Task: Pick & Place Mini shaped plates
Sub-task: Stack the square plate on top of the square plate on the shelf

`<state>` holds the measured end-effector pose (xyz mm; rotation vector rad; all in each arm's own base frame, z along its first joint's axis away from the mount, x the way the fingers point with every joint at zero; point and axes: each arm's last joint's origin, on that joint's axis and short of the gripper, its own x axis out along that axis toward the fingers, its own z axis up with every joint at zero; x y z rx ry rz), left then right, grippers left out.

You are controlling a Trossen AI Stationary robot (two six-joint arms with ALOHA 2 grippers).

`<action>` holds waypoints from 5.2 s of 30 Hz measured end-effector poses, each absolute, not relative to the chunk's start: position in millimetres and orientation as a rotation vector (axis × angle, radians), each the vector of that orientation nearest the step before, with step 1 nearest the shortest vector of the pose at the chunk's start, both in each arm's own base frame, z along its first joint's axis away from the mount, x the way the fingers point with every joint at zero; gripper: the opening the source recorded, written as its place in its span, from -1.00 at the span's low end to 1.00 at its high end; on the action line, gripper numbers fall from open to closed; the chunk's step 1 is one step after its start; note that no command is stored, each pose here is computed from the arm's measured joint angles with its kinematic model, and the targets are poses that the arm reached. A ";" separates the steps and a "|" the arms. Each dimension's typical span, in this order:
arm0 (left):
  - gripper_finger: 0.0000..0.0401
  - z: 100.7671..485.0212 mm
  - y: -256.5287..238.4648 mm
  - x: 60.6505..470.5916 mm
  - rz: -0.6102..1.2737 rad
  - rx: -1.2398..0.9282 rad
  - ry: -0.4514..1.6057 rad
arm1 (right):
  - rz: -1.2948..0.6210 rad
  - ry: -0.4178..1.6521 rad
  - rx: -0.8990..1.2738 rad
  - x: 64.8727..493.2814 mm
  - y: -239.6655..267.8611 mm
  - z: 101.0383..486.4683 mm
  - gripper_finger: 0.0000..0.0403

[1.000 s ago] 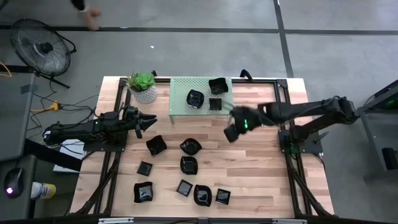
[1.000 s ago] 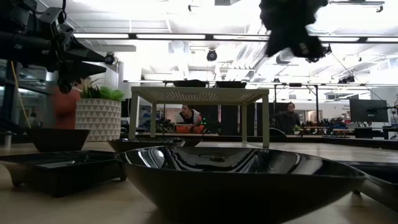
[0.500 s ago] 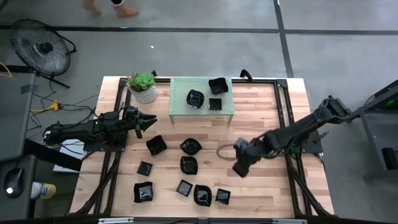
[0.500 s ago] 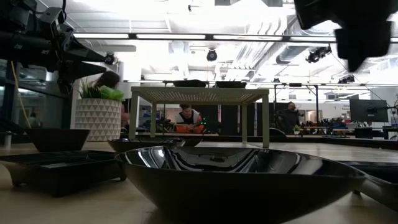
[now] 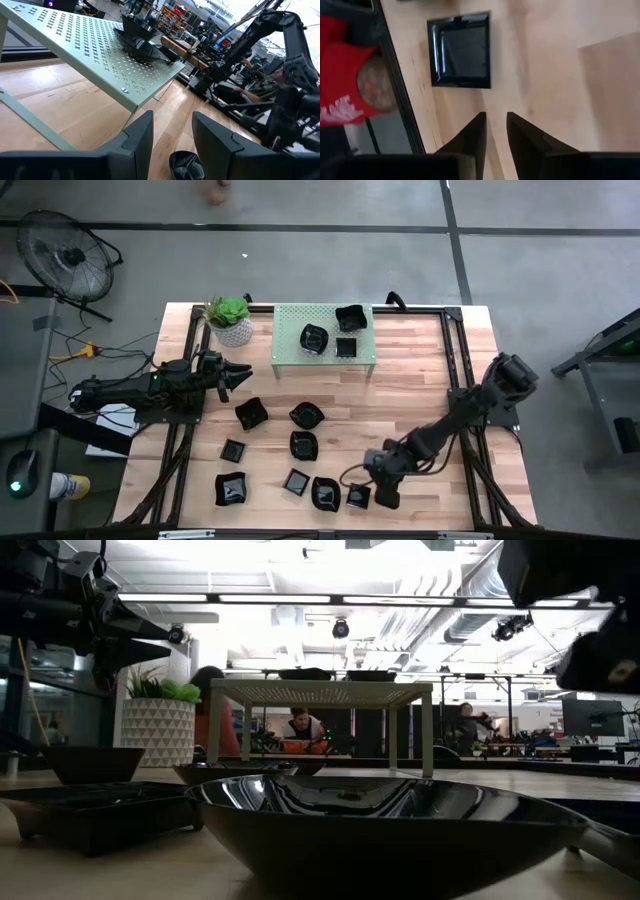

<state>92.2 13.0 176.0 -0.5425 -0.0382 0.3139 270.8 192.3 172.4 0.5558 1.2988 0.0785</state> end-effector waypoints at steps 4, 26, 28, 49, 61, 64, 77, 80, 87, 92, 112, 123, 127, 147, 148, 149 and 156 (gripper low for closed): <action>-0.33 176.1 13.0 92.2 0.314 -0.542 -0.038 | 0.109 1.318 0.566 275.2 196.3 162.4 -0.55; -0.33 176.0 13.0 92.2 0.314 -0.543 -0.038 | 0.127 1.278 0.344 305.2 200.3 156.5 -0.43; -0.33 176.0 13.0 92.2 0.314 -0.542 -0.038 | 0.123 1.281 0.350 306.8 200.1 153.3 -0.43; -0.33 175.9 13.0 92.2 0.314 -0.543 -0.038 | 0.118 1.294 0.339 309.5 201.1 142.8 -0.43; -0.33 176.0 13.0 92.2 0.314 -0.542 -0.038 | 0.125 1.295 0.342 309.5 201.3 142.8 -0.64; -0.33 175.9 13.0 92.2 0.314 -0.542 -0.038 | 0.127 1.296 0.343 309.5 201.4 142.8 -0.73; -0.33 175.9 13.0 92.2 0.314 -0.543 -0.038 | 0.166 1.291 0.372 307.8 201.5 152.8 -0.96; -0.33 176.0 13.0 92.2 0.314 -0.543 -0.038 | 0.167 1.292 0.373 307.7 201.5 152.8 -0.98; -0.33 175.9 13.0 92.2 0.314 -0.542 -0.038 | 0.132 1.292 0.406 307.9 201.3 152.8 -0.99; -0.33 176.1 13.0 92.2 0.314 -0.542 -0.038 | 0.104 1.270 0.421 309.2 201.3 153.2 -1.00; -0.33 176.0 13.0 92.2 0.314 -0.542 -0.038 | -0.019 1.241 0.509 299.0 189.8 183.2 -1.00; -0.33 175.9 13.0 92.2 0.314 -0.542 -0.038 | -0.111 1.136 0.501 297.8 165.5 210.8 -1.00; -0.33 176.1 13.0 92.2 0.314 -0.542 -0.038 | -0.168 1.070 0.493 296.1 146.8 228.5 -1.00; -0.33 176.0 13.0 92.2 0.314 -0.542 -0.038 | -0.435 0.757 0.634 297.1 31.8 289.2 -1.00; -0.33 175.9 13.0 92.2 0.314 -0.542 -0.038 | -0.452 0.741 0.648 295.9 25.4 291.9 -1.00; -0.33 176.1 13.0 92.2 0.314 -0.543 -0.038 | -0.474 0.724 0.665 294.9 18.8 294.2 -1.00; -0.33 176.1 13.0 92.2 0.314 -0.542 -0.038 | -0.596 0.614 0.768 287.7 -22.1 306.6 -1.00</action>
